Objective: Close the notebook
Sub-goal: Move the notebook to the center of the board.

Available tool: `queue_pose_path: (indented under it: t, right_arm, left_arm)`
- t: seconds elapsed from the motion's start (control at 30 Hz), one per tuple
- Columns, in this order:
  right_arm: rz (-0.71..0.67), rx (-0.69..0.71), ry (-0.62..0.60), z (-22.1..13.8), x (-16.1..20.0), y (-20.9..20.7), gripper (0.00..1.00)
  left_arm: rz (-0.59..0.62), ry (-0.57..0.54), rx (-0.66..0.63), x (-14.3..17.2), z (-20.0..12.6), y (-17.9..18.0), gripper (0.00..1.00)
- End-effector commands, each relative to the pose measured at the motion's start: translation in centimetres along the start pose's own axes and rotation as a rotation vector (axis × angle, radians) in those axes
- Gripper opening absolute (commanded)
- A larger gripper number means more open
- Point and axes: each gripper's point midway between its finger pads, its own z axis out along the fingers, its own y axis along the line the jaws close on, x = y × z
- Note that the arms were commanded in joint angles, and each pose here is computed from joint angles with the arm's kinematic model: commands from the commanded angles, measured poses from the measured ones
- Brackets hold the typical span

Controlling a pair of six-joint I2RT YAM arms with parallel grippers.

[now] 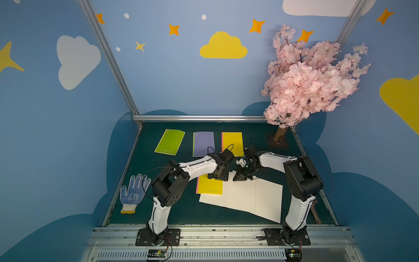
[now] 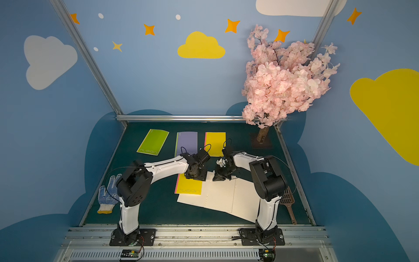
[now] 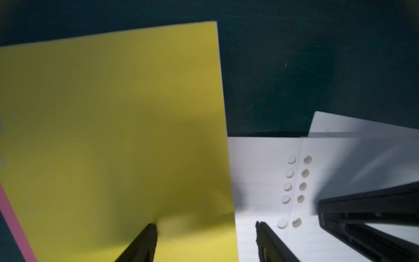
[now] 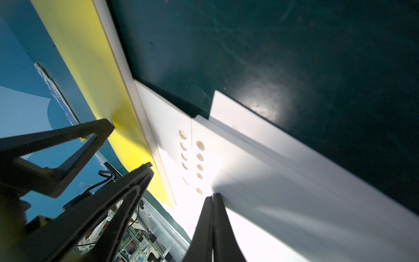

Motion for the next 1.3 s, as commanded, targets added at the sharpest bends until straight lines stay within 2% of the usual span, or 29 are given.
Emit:
queue_pose_path:
  t: [0.0, 0.4, 0.77, 1.27]
  right_arm:
    - [0.001, 0.017, 0.010, 0.0, 0.4, -0.7, 0.06]
    - [0.005, 0.017, 0.013, 0.0, 0.5, -0.8, 0.06]
    - [0.005, 0.018, 0.011, -0.1, 0.7, -1.0, 0.06]
    - [0.003, 0.012, 0.008, 0.0, 0.7, -0.9, 0.06]
  left_arm:
    - [-0.001, 0.034, -0.121, 0.8, 0.3, 1.6, 0.73]
    - [0.001, 0.065, -0.205, 1.2, 0.7, 2.9, 0.73]
    - [-0.070, 0.112, -0.160, 2.6, 1.5, 4.4, 0.73]
    - [-0.181, 0.150, -0.186, 4.8, 1.3, 9.3, 0.72]
